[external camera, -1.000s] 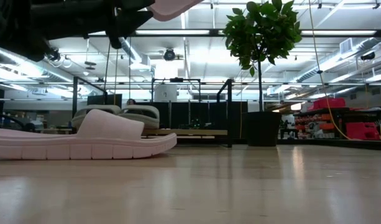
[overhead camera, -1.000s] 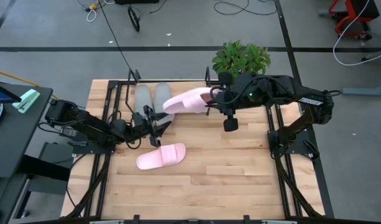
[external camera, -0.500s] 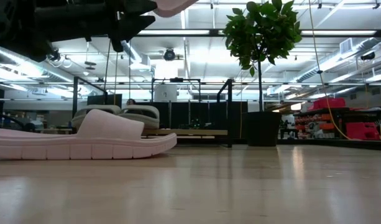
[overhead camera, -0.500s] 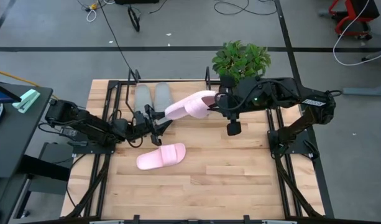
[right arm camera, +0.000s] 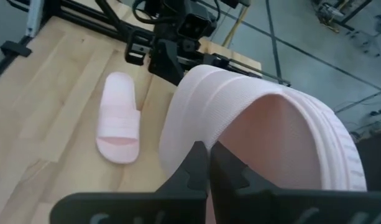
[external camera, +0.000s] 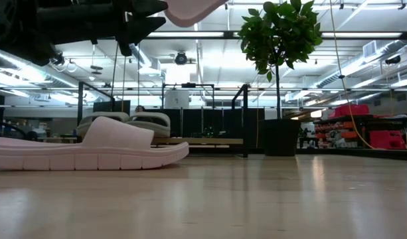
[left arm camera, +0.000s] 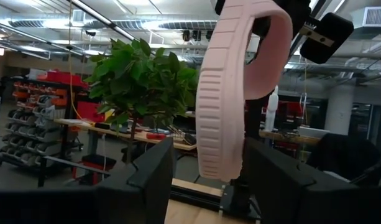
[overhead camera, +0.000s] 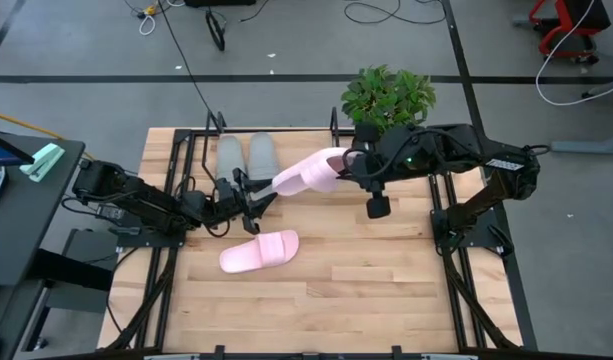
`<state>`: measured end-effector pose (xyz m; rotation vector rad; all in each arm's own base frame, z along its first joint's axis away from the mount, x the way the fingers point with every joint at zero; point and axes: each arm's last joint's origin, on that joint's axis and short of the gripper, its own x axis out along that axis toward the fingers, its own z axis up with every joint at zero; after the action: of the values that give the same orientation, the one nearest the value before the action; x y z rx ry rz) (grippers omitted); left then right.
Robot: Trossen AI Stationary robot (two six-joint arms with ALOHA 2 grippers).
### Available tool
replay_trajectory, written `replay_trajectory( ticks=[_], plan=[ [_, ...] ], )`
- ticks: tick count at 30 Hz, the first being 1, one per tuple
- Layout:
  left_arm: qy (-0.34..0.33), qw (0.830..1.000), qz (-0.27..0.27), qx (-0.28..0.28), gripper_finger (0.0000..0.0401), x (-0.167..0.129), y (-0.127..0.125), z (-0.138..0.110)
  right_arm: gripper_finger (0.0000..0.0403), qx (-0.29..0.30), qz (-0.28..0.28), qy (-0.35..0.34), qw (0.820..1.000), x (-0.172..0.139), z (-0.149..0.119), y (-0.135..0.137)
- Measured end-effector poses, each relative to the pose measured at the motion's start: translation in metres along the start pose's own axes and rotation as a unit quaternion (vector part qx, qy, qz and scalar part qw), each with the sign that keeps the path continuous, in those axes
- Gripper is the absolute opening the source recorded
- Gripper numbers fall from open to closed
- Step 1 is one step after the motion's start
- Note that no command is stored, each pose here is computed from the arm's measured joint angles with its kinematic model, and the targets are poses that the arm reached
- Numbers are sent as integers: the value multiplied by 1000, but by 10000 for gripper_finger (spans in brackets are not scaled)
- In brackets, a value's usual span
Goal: Pick and place slides into the shelf
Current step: Put the right pink slide on the shelf
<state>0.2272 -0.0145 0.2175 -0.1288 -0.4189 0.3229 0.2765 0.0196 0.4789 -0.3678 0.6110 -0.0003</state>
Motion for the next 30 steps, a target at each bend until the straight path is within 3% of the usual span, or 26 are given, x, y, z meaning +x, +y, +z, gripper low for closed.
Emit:
replay_trajectory(
  ticks=[10, 21, 30],
  plan=[
    [-1, 1000, 10, -24, 191, 2, 6, 0, 2, 4, 25, -4, 1000, 3, 0, 2],
    [7, 1000, -10, -29, 216, 3, 6, -2, 2, 3, 31, 2, 1000, 9, 0, 4],
    [7, 999, -10, -31, 151, 3, 6, -2, 2, 4, 56, 9, 998, 17, 0, 6]
  ],
)
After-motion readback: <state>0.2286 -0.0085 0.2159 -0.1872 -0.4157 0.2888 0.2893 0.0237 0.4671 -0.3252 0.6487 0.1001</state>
